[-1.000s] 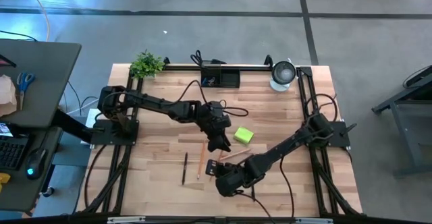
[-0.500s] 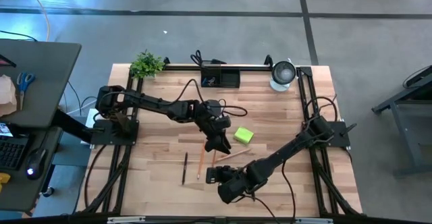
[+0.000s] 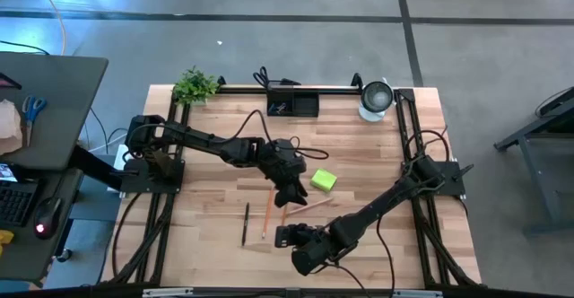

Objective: Pick and place office supplies into organizer
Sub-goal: Put the left orange pencil into the black desk organizer

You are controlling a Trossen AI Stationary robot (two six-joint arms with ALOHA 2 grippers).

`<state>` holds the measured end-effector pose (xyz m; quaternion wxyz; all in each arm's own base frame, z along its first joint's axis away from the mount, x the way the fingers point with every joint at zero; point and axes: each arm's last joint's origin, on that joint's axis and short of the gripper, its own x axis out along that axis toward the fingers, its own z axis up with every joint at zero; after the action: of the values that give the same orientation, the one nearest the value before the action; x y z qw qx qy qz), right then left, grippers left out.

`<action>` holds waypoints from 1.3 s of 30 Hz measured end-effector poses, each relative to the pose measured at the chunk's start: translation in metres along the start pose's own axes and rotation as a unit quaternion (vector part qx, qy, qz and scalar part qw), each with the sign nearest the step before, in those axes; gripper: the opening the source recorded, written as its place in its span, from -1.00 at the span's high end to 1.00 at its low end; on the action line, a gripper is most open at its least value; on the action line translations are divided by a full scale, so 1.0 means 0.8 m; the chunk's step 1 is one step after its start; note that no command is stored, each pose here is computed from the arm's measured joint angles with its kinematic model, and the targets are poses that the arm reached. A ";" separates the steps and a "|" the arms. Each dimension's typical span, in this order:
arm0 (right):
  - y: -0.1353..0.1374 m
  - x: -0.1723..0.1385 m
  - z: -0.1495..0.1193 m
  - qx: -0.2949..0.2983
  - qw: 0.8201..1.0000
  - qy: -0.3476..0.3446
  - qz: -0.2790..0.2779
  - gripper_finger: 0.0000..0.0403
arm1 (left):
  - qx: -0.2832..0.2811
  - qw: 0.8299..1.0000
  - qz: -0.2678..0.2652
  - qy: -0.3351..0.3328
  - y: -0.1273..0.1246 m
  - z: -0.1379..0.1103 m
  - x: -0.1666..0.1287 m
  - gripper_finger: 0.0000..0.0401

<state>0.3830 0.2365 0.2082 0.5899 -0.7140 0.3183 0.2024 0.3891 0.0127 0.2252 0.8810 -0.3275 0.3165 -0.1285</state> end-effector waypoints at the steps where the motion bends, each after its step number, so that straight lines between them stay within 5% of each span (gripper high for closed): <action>1: -0.001 0.000 0.000 -0.003 1.000 -0.003 -0.003 0.94 | -0.002 1.000 -0.002 -0.005 -0.001 0.001 0.000 0.02; 13: -0.011 0.010 -0.011 -0.011 1.000 -0.007 -0.016 0.94 | -0.034 0.997 -0.060 0.024 -0.012 -0.003 0.004 0.02; 39: -0.010 0.018 -0.022 0.066 0.997 -0.032 0.019 0.94 | -0.108 0.992 -0.052 0.023 -0.011 -0.002 0.004 0.02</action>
<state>0.3971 0.2170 0.2079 0.6417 -0.6604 0.3252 0.2153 0.3902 0.0037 0.2285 0.8247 -0.4340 0.3316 -0.1466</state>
